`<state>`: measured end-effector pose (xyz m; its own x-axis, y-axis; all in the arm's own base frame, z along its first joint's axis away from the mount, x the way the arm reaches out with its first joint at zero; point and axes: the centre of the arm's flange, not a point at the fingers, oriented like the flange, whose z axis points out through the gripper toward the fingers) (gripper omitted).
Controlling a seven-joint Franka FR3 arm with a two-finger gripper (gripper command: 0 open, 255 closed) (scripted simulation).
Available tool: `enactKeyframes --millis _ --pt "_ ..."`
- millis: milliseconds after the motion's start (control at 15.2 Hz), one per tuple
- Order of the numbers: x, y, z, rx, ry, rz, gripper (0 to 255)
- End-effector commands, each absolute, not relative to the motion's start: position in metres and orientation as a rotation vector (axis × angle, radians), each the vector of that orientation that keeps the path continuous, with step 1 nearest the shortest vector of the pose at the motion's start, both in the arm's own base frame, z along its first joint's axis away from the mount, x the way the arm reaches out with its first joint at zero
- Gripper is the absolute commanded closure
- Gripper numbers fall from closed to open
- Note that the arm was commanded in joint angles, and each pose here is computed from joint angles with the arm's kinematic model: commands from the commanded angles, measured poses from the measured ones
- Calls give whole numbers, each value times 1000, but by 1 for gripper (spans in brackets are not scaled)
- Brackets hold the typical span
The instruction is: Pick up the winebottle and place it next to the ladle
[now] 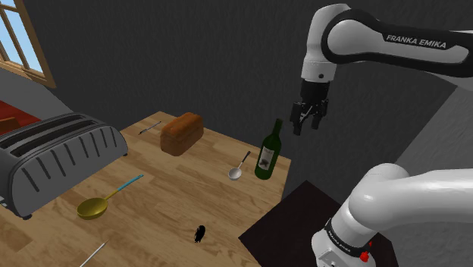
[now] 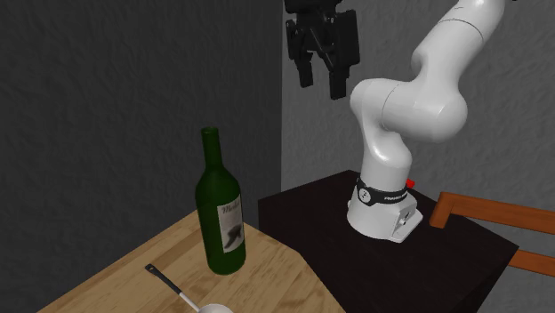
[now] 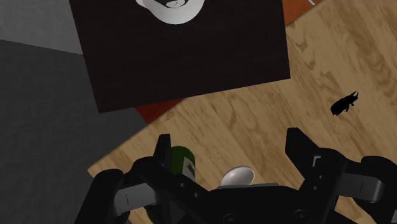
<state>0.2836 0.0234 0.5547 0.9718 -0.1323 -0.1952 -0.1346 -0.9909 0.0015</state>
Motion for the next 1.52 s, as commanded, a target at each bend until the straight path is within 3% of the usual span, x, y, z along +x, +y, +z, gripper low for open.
enactKeyframes --millis 0,924,1452 --pt "284 23 555 -3108 210 306 0" --pt "382 -60 497 -3174 229 -165 0" --pt "386 -62 457 -3174 229 -165 0"
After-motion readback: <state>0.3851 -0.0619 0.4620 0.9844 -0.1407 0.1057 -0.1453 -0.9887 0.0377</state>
